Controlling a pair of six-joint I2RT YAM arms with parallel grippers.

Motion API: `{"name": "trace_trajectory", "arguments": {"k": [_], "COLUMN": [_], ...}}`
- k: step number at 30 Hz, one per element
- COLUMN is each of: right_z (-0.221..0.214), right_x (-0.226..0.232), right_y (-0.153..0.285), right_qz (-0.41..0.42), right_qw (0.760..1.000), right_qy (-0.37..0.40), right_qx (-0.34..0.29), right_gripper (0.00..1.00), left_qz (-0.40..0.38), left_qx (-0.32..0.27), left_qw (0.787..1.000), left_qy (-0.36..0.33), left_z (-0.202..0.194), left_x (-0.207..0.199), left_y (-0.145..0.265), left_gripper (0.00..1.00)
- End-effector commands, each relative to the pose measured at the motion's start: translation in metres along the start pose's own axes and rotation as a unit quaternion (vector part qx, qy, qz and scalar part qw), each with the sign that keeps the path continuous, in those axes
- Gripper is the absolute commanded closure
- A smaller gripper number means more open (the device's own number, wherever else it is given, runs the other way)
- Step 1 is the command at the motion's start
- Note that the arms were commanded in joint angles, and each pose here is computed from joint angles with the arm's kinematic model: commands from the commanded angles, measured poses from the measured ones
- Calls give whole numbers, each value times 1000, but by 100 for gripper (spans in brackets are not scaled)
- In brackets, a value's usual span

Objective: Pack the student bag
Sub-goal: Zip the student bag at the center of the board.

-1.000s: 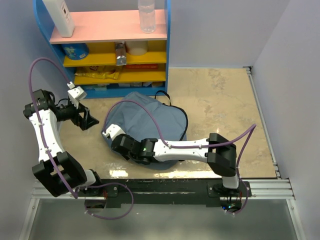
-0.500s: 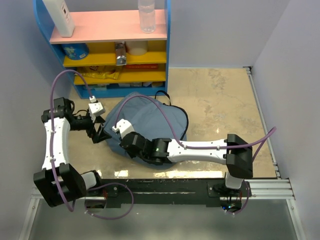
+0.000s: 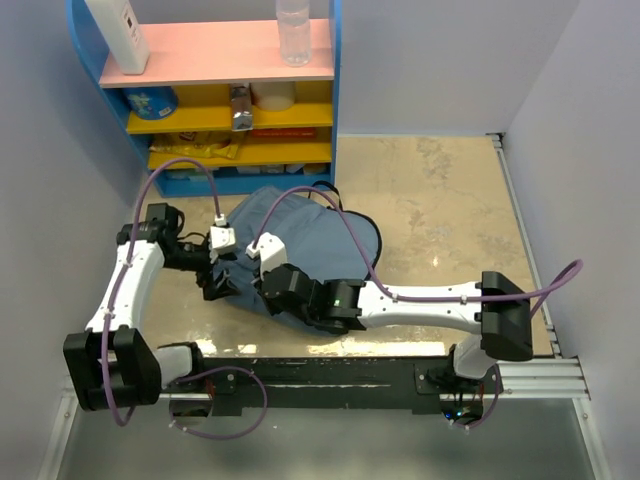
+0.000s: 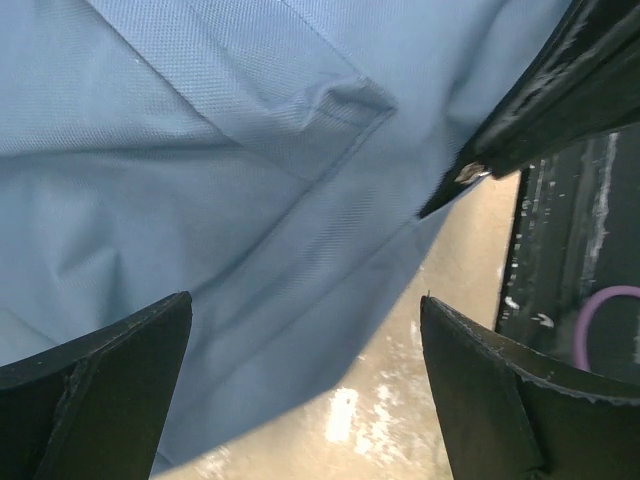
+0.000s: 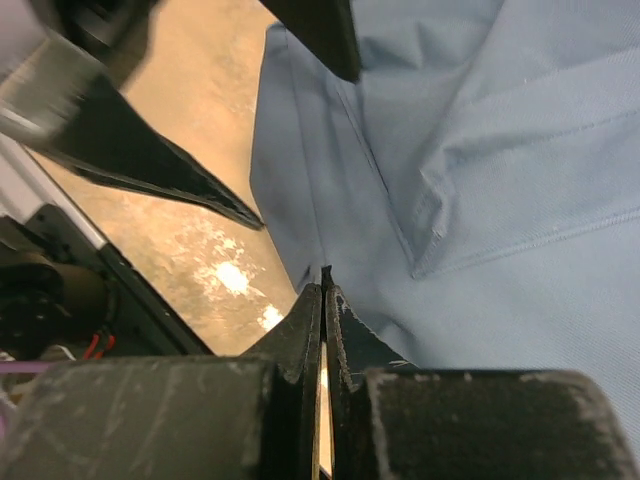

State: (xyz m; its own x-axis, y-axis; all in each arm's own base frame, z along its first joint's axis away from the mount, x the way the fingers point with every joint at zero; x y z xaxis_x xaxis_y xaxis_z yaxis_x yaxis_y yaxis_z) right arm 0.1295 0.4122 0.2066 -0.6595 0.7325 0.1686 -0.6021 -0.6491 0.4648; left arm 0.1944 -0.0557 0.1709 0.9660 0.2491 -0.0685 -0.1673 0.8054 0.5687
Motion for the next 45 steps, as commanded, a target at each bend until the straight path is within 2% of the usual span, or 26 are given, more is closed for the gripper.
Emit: {"name": "trace_trajectory", "arguments": {"k": [1, 8, 16, 23, 27, 31, 37, 39, 45], "right_z": [61, 74, 87, 77, 77, 71, 69, 68, 68], "right_x": [21, 31, 23, 19, 18, 17, 18, 18, 16], "right_y": [26, 37, 52, 51, 52, 48, 46, 46, 49], "right_qz": [48, 63, 52, 49, 48, 44, 49, 49, 51], "right_qw": [991, 988, 984, 984, 983, 985, 984, 984, 983], "right_qy": [-75, -83, -95, -108, -110, -106, -110, -109, -114], "right_qx": [-99, -115, -138, -136, -140, -131, -130, -129, -136], "right_gripper": [100, 100, 100, 100, 100, 100, 100, 100, 100], "left_qz": [21, 18, -18, -75, -73, -56, 22, 23, -55], "left_qx": [-14, -12, -16, -19, -31, -32, -42, -49, -53], "left_qw": [998, 997, 992, 982, 982, 983, 974, 972, 978], "left_qy": [-55, -71, -127, -170, -170, -172, -220, -230, -192], "left_z": [11, 13, 17, 20, 20, 34, 66, 75, 48], "left_x": [16, 17, 3, -16, -17, -15, -24, -31, -52], "left_y": [-9, -23, -36, -31, -34, -25, 6, 13, -4], "left_gripper": [0, 0, 0, 0, 0, 11, 5, 5, 4]}}
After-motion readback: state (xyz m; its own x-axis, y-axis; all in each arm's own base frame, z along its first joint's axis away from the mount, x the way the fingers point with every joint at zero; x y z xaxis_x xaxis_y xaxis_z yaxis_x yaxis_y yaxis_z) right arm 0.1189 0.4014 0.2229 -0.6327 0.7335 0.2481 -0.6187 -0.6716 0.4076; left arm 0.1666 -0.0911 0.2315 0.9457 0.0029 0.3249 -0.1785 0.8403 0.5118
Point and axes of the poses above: each gripper's point midway between its finger pads, its own y axis back along the fingers, its own x axis along the line the jaws close on, z = x × y, the point moved 5 cm from there along y, back along the fingers, and after that the axes turned 2 degrees about -y, right-handed, at the moved point
